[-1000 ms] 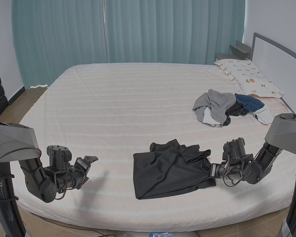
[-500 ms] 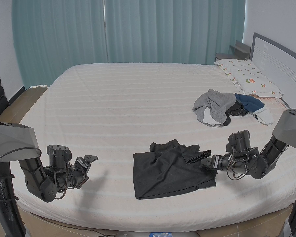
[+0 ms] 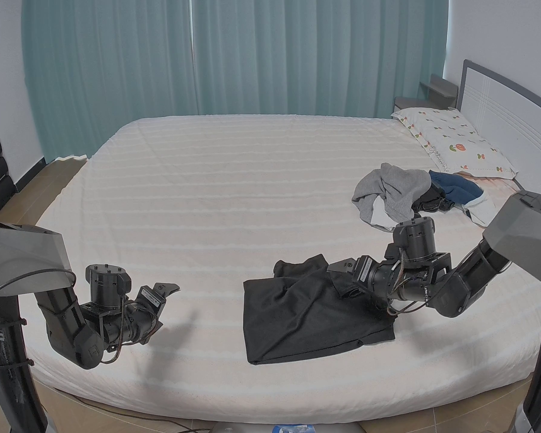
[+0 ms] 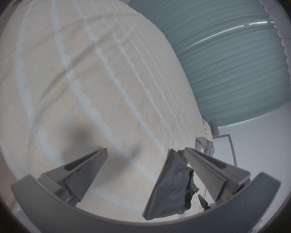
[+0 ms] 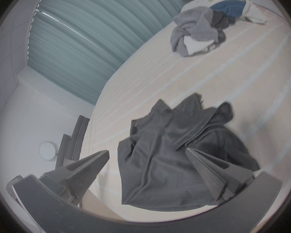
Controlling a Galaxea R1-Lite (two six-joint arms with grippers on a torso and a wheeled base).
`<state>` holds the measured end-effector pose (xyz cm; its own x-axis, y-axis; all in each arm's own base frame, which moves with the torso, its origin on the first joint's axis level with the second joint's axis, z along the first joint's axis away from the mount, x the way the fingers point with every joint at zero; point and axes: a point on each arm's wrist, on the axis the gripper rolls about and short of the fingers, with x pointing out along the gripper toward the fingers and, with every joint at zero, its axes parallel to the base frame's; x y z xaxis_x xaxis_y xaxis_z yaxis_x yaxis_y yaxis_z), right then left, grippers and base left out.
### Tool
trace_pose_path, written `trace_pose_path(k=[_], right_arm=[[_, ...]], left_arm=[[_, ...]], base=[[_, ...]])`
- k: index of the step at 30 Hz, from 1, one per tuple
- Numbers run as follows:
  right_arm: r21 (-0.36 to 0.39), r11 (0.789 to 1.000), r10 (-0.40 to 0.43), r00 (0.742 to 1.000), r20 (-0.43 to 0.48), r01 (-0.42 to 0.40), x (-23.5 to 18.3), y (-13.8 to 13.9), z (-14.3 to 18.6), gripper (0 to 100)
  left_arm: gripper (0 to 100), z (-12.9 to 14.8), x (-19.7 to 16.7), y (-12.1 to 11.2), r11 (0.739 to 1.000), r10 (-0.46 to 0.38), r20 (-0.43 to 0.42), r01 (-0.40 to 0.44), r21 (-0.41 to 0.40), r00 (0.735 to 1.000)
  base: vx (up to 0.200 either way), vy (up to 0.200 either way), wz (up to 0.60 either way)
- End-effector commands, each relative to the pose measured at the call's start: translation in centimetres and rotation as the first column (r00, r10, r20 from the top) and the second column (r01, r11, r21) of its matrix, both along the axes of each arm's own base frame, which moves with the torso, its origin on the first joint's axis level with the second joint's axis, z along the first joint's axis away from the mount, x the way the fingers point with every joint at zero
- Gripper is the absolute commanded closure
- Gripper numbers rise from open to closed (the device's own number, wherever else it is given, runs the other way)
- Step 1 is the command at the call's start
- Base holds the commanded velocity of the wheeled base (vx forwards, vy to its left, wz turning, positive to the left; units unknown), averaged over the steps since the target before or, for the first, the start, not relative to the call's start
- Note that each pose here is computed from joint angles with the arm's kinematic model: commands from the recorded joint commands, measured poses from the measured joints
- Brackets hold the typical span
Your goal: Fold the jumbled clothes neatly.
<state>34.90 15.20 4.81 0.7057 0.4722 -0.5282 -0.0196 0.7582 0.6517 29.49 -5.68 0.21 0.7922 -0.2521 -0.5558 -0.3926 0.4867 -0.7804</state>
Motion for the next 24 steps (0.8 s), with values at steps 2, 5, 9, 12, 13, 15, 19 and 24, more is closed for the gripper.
trace_pose_path(k=[2, 5, 9, 12, 13, 15, 19, 24], right_arm=[[0.007, 0.999, 0.038, 0.996, -0.079, -0.037, 0.8, 2.1, -4.1, 0], [0.014, 0.999, 0.035, 0.997, -0.071, -0.035, 1.5, 2.4, -5.0, 0], [0.009, 0.999, 0.038, 0.997, -0.071, -0.037, 1.6, 2.5, -5.2, 0], [0.005, 1.0, 0.028, 0.998, -0.061, -0.027, 2.1, 2.6, -5.4, 0], [0.002, 1.0, 0.022, 0.998, -0.056, -0.022, 2.4, 2.5, -5.5, 0], [0.002, 1.0, 0.008, 0.999, -0.044, -0.008, 2.9, 2.4, -5.5, 0], [0.005, 0.999, -0.054, 0.998, 0.018, 0.054, 4.9, 2.0, -5.1, 0], [-0.031, 0.988, -0.145, 0.982, 0.12, 0.15, 7.1, 0.7, -5.6, 0]], left_arm=[[0, -0.1, 0.0, 0.0, 1.0, 0.0, -0.002, 0.0, 0.0, 1.0], [0, -0.1, 0.0, 0.0, 1.0, 0.0, -0.004, 0.0, 0.001, 1.0], [0, -0.1, -0.1, 0.0, 1.0, 0.001, -0.005, -0.001, 0.002, 1.0], [0, -0.1, -0.1, 0.0, 1.0, 0.0, -0.005, 0.0, 0.003, 1.0], [0, -0.1, -0.1, 0.0, 1.0, 0.0, -0.005, 0.0, 0.003, 1.0], [0, -0.1, -0.1, 0.0, 1.0, 0.0, -0.005, 0.0, 0.003, 1.0], [0, -0.1, 0.0, 0.0, 1.0, -0.001, -0.003, 0.001, 0.003, 1.0], [0, -0.1, 0.0, 0.0, 1.0, 0.003, -0.002, -0.003, 0.002, 1.0]], base=[[0.0, 0.0, 0.0], [0.0, 0.0, 0.0], [0.0, 0.0, 0.0], [0.0, 0.0, 0.0], [0.0, 0.0, 0.0], [0.0, 0.0, 0.0], [0.0, 0.0, 0.0], [0.0, 0.0, 0.0]])
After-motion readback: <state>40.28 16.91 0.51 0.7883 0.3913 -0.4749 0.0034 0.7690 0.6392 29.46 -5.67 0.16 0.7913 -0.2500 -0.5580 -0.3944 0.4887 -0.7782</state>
